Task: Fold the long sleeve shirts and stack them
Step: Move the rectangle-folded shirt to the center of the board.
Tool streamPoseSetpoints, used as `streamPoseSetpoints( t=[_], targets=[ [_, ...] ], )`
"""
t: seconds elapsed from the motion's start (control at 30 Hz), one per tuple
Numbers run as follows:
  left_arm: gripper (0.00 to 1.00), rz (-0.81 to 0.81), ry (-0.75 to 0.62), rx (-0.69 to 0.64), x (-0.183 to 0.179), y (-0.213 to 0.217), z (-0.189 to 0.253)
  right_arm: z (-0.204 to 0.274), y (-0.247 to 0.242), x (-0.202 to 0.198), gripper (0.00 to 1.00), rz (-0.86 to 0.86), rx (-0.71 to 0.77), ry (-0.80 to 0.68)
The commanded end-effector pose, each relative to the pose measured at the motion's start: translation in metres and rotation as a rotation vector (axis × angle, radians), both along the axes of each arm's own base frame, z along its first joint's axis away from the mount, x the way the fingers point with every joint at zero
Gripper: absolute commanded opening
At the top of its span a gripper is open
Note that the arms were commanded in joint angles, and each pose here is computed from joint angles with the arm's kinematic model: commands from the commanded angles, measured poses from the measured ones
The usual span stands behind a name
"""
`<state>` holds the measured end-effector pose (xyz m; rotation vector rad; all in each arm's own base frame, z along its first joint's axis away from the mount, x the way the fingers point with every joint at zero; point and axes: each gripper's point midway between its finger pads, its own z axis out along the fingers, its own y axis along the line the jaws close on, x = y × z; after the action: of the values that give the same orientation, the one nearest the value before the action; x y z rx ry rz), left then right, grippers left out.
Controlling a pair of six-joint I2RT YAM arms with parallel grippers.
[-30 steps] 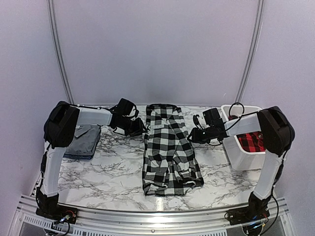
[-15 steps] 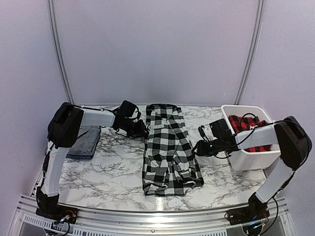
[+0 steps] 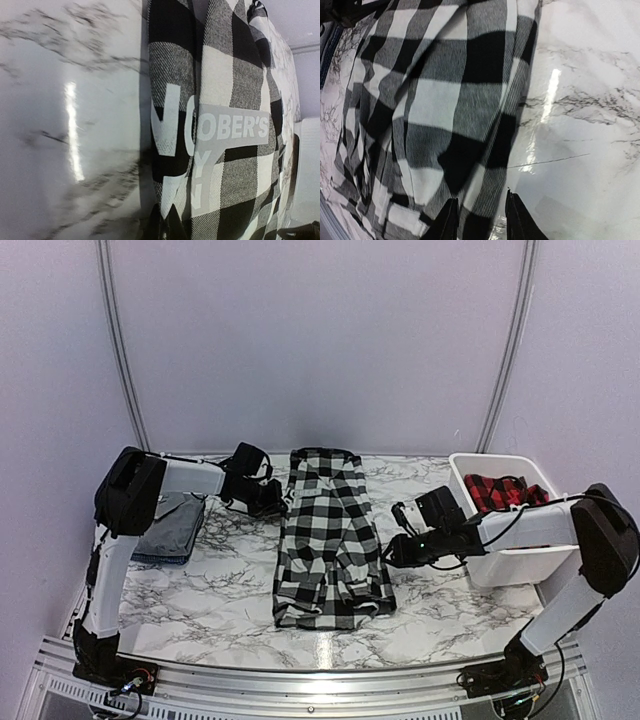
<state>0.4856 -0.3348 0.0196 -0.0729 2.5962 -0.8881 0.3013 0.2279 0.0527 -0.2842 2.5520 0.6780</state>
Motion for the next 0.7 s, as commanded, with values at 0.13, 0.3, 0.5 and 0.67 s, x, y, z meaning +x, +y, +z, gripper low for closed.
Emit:
streamPoseSetpoints(
  t=[0.13, 0.3, 0.5, 0.67],
  targets=[
    [0.0, 0.065, 0.017, 0.026, 0.036, 0.062, -0.006, 0.012, 0.034, -0.034, 0.25, 0.055, -0.029, -0.001],
    [0.17, 0.054, 0.01, 0.013, 0.037, 0.059, 0.002, 0.04, 0.068, -0.041, 0.29, 0.111, -0.082, -0.097],
    [0.41, 0.08, -0.056, 0.06, 0.039, 0.073, 0.033, 0.052, 0.118, -0.048, 0.32, 0.208, -0.161, -0.168],
    [0.45, 0.132, -0.105, 0.105, 0.029, 0.098, 0.063, 0.041, 0.156, -0.057, 0.32, 0.283, -0.199, -0.154]
  ],
)
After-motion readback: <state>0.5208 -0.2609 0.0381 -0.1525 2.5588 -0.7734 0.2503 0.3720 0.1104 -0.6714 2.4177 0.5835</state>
